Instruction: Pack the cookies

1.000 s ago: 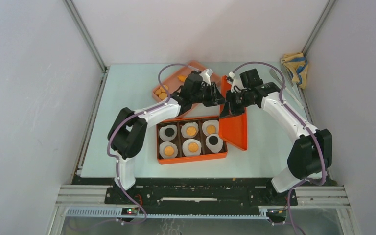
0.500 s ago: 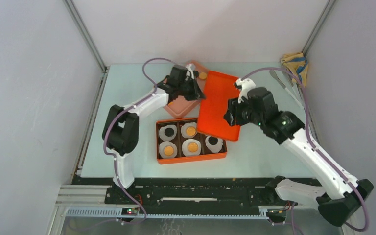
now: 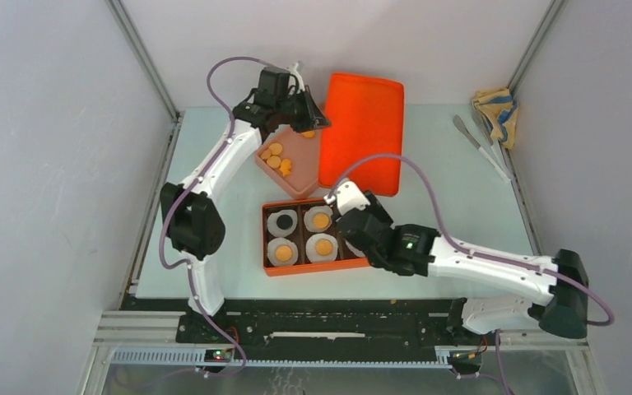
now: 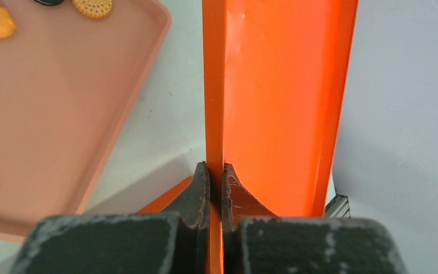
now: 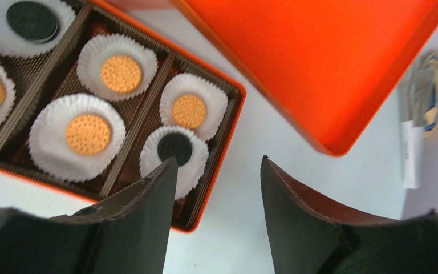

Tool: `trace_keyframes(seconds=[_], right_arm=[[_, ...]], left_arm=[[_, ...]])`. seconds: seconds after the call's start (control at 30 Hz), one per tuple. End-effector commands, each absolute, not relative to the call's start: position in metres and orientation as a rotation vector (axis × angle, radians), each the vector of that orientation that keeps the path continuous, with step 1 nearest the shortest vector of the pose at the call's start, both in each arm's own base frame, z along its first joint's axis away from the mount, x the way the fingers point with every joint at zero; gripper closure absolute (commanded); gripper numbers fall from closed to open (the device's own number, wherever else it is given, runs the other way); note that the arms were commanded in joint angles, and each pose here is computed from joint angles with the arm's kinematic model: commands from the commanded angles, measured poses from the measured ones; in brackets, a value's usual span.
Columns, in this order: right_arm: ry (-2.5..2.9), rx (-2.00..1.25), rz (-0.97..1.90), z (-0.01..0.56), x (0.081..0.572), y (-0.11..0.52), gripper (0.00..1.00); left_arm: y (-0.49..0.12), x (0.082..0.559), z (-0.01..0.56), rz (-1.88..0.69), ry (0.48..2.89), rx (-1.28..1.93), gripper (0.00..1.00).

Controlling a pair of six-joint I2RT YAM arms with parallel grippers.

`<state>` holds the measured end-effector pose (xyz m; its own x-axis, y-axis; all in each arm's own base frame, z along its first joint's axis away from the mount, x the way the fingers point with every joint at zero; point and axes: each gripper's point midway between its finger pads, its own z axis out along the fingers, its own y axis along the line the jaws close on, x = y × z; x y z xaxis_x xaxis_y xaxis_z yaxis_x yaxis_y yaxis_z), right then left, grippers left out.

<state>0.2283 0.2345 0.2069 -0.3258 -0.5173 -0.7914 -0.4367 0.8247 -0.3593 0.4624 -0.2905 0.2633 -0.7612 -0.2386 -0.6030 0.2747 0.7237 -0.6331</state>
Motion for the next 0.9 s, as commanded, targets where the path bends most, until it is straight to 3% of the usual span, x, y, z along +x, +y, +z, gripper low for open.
trace_keyframes(seconds=[0.0,0.3,0.5,0.57,0.67,0.77,0.8,0.87], right_arm=[[1.791,-0.609,-0.29,0.232,0.253,0.242,0.36],[1.669,-0.573,-0.62,0.219,0.279,0.254,0.36],[1.646,-0.501,-0.681,0.214,0.298,0.257,0.37],[1.637,-0.455,-0.694,0.218,0.303,0.254,0.46],[1.62,-0.401,-0.667,0.232,0.305,0.254,0.68],[1.612,-0.368,-0.636,0.244,0.303,0.251,0.82],[1.611,-0.364,-0.63,0.247,0.302,0.25,0.83],[1.608,-0.354,-0.617,0.255,0.301,0.247,0.88]], left_arm=[[-0.272,0.437,0.323,-0.995,2.174,0.068,1.0],[-0.251,0.409,0.331,-0.966,2.213,0.085,1.0],[-0.246,0.387,0.329,-0.977,2.237,0.114,1.0],[-0.242,0.381,0.326,-0.958,2.249,0.12,1.0],[-0.237,0.377,0.315,-0.922,2.282,0.123,1.0],[-0.236,0.378,0.305,-0.913,2.309,0.124,1.0],[-0.238,0.378,0.304,-0.918,2.313,0.129,0.98],[-0.24,0.382,0.302,-0.925,2.317,0.139,0.81]])
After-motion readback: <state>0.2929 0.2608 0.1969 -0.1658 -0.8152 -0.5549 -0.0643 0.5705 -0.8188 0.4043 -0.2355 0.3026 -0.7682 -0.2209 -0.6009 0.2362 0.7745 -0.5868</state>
